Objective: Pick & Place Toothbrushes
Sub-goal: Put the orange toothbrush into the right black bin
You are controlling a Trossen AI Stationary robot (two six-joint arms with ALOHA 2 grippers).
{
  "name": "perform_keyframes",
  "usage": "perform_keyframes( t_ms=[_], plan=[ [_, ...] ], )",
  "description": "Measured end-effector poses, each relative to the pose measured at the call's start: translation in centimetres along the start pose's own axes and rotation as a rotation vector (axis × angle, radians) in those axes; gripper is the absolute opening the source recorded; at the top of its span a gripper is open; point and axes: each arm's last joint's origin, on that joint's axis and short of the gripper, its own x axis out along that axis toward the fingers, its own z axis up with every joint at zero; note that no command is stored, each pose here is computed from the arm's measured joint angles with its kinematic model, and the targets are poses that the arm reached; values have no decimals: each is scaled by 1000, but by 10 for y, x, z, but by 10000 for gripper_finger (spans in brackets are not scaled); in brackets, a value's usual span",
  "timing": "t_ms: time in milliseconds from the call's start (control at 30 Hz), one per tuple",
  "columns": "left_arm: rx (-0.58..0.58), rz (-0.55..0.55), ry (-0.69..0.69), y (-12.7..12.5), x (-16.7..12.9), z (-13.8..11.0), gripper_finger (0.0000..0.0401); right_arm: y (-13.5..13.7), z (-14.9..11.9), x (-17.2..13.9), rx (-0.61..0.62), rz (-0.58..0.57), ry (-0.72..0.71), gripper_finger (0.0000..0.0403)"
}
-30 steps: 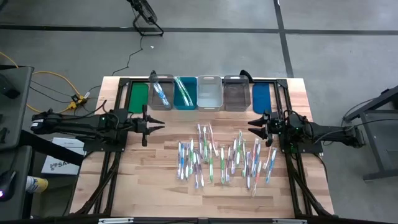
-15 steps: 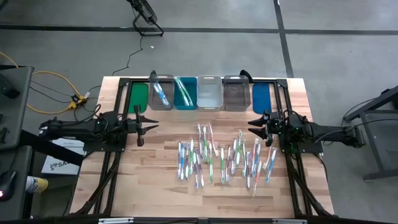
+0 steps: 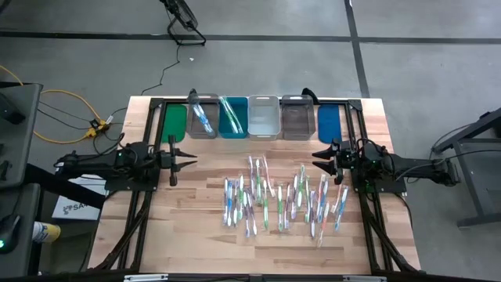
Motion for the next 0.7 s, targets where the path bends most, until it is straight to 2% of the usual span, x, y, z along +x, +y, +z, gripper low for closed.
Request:
perform_keyframes(
  t_ms=[233, 700],
  plan=[
    [5, -21, 48, -2, 0, -4, 65, 0, 0, 0, 0, 0, 0, 176],
    [28, -25, 60, -2, 0, -5, 65, 0, 0, 0, 0, 0, 0, 176]
  ],
)
